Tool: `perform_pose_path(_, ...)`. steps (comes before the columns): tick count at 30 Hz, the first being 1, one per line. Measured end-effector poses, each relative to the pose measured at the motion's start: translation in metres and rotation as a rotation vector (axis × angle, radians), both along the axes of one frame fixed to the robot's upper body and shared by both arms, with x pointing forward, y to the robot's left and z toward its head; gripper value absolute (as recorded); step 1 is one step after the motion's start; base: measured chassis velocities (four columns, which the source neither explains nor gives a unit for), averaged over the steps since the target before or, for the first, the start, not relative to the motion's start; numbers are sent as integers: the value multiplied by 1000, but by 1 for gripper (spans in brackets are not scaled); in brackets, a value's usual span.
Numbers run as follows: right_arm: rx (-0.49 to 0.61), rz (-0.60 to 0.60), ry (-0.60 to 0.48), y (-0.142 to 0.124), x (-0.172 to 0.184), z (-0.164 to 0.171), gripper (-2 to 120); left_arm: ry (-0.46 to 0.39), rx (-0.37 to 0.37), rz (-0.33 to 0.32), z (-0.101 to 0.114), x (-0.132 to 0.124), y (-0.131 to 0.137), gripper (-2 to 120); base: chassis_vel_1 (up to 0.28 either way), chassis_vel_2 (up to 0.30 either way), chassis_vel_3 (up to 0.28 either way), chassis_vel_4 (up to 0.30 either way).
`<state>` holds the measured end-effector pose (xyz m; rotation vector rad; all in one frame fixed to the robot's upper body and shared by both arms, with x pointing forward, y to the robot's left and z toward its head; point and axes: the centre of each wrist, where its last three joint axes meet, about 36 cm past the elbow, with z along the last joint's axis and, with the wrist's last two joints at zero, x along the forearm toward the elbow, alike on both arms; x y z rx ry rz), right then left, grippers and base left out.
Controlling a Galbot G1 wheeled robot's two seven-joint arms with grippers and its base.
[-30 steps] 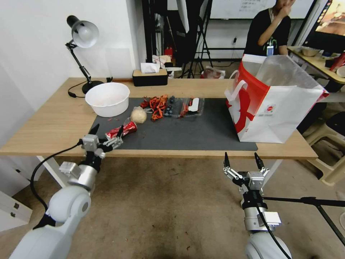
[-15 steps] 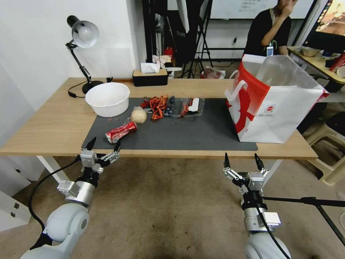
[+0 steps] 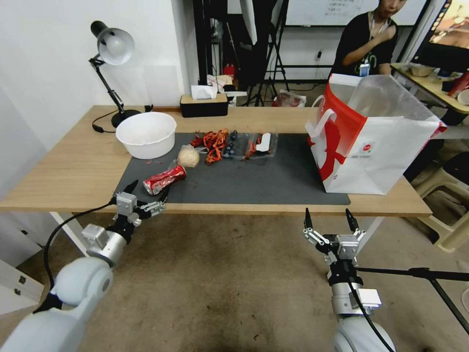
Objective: Pick up the trash from the table and place it into the takeout bag.
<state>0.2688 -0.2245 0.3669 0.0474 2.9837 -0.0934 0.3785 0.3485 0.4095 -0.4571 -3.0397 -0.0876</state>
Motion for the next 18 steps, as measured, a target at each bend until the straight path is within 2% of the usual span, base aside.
perform_pose_path(2,0,5,-2,1,2,-1,100,76,23,-20,12,12,11,100,0,0,0,0)
perform_pose_path(4,0,6,-2,1,3,-1,100,86,25,-21,14,14,12,100,0,0,0,0)
perform_pose_path(7,0,6,0,1,3,-2,100,145,47,-31,20,29,21,100,0,0,0,0)
perform_pose_path(18,-1,4,0,2,2,-4,100,205,31,-68,20,56,31,99,0,0,0,0)
